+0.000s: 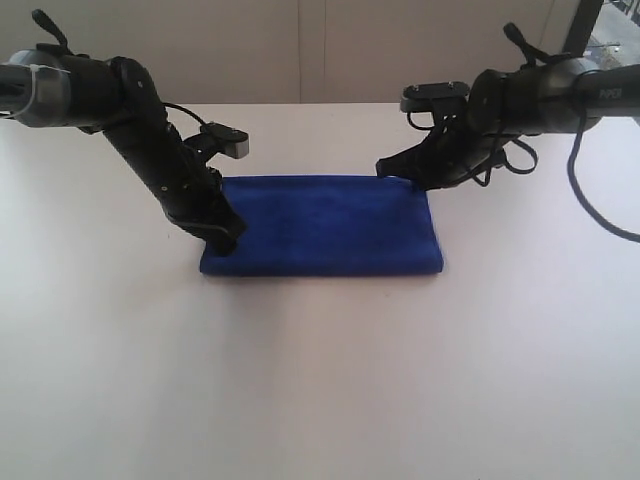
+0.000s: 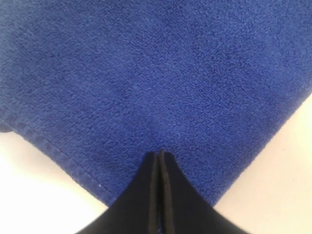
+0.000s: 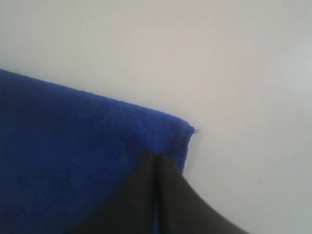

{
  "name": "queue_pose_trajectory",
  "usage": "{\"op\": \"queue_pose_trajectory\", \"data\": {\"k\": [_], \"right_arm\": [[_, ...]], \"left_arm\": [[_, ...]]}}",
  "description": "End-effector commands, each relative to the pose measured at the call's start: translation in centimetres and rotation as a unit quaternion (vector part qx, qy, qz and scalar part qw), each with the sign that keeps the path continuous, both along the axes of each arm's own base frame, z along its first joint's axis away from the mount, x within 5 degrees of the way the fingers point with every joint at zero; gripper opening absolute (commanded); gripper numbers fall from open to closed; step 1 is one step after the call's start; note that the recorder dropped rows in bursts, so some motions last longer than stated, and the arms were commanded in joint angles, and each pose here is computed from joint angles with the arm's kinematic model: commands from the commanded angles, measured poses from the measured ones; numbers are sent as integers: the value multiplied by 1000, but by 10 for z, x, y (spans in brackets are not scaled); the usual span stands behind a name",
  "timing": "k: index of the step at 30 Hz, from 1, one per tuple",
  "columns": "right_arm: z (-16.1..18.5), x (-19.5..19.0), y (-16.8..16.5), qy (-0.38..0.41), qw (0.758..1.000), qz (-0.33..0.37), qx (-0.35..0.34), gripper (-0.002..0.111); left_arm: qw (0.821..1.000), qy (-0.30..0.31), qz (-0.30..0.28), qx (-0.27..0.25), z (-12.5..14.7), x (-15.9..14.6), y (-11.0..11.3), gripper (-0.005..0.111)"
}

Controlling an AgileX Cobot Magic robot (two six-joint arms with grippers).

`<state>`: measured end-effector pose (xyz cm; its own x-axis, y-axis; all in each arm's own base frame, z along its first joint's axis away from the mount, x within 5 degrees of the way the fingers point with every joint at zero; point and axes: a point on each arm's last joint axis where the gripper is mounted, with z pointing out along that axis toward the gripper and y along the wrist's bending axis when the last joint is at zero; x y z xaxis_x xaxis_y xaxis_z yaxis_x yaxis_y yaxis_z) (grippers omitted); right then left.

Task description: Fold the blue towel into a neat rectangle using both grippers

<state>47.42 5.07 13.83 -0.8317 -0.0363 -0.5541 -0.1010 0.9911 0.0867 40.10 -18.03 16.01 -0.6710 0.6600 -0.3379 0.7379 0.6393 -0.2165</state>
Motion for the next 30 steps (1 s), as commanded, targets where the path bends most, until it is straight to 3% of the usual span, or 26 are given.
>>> {"op": "queue_pose_trajectory", "data": {"k": [1,9,17,24,30], "right_arm": [[31,-3,0,-27,1000,4,1,0],[39,-13,0,12,1000,24,-5,0],[44,-29,1,83,995,46,-8,0],[61,-48,0,87,995,48,-8,0],[61,-69,-3,84,995,44,-10,0]], "left_arm": [[1000,0,13,-14,24,-6,1,0],[999,-40,29,-8,66,-14,8,0],[1000,-14,25,5,63,-18,10,0],[1000,16,15,-2,62,-25,8,0],[997,12,71,1,46,-29,21,0]]}}
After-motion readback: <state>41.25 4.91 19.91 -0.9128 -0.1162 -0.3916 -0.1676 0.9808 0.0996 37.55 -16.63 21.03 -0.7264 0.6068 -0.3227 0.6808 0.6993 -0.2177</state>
